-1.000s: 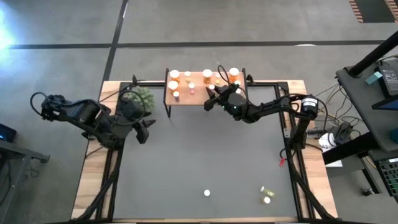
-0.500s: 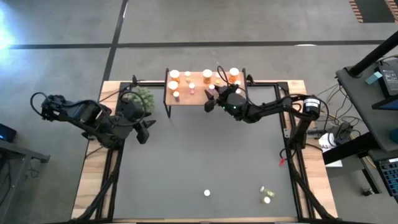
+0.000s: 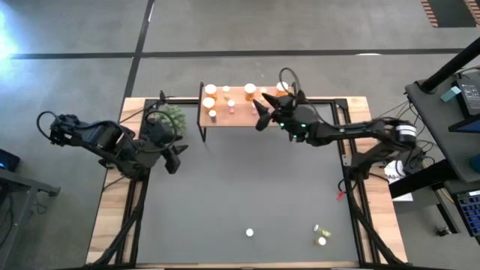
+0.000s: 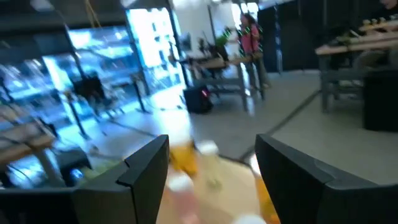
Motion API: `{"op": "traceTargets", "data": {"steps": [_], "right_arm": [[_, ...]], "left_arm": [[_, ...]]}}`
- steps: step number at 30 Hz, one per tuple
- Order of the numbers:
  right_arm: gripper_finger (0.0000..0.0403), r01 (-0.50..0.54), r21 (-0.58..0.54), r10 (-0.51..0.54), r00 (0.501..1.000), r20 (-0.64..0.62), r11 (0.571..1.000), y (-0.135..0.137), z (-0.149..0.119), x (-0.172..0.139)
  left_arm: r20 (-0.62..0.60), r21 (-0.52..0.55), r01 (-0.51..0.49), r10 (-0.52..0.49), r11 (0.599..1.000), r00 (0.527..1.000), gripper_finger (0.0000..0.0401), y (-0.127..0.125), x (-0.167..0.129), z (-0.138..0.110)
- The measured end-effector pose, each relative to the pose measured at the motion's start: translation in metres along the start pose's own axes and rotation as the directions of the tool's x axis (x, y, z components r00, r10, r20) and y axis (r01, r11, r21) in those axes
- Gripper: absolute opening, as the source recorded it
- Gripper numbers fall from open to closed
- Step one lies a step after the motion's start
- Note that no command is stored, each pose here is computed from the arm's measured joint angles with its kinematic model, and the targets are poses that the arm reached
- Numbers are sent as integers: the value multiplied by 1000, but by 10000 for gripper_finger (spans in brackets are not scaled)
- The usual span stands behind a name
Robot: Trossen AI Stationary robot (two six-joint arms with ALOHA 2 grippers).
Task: Pick and place medicine bottles onto shelf by color
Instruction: Put the small orange pill bottle on the shelf
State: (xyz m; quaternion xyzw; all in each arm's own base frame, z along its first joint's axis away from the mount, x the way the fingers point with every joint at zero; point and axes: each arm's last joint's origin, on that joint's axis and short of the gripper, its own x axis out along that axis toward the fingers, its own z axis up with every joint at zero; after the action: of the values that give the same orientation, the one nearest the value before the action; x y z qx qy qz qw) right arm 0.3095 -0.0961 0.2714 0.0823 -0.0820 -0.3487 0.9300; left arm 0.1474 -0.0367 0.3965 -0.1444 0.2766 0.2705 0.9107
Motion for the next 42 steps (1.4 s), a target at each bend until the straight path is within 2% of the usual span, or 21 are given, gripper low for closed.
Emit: {"op": "traceTargets", "data": {"steps": [3,7,11,15,17,19,21,24,26,28,32,35,38,40,42], "right_arm": [[228,-51,36,50,998,42,998,9,26,-18],[225,-190,151,192,981,-1,970,20,46,-43],[223,-320,287,353,933,-70,903,36,57,-72],[224,-423,376,484,871,-82,825,60,65,-106],[224,-449,444,536,840,-86,775,72,66,-122],[224,-437,499,559,821,-118,748,84,62,-138],[224,-384,520,546,813,-202,763,95,55,-154],[224,-236,498,473,770,-427,834,108,47,-174],[224,-125,456,405,697,-592,881,115,47,-186],[224,-33,375,321,591,-740,926,121,53,-199],[224,25,154,138,316,-939,988,136,61,-222],[224,-2,-6,-6,106,-994,1000,144,65,-239],[224,-58,-110,-115,-78,-990,992,151,66,-257],[224,-87,-126,-139,-168,-976,988,154,69,-267],[224,-95,-112,-129,-210,-969,989,156,72,-276]], "left_arm": [[-4,5,-4,4,1000,1000,162,-1,2,-2],[-14,19,-16,16,1000,1000,162,-1,6,-6],[-24,32,-25,26,999,999,162,-2,9,-9],[-25,68,-26,28,997,999,162,-3,10,-9],[-26,78,-27,30,997,999,162,-3,11,-9],[-26,78,-27,30,997,999,162,-4,11,-9],[-26,79,-29,31,996,999,162,-4,12,-9],[-27,80,-29,31,996,999,162,-5,12,-9],[-28,81,-30,32,996,999,162,-5,13,-9],[-28,81,-30,32,996,999,162,-5,13,-9],[-23,72,-22,23,997,999,162,-6,13,-8],[4,40,4,-4,999,1000,162,-10,13,-5],[38,1,39,-39,999,999,162,-14,13,-1],[65,-27,63,-62,998,996,162,-19,15,2],[88,-50,85,-81,995,993,162,-25,17,5]]}}
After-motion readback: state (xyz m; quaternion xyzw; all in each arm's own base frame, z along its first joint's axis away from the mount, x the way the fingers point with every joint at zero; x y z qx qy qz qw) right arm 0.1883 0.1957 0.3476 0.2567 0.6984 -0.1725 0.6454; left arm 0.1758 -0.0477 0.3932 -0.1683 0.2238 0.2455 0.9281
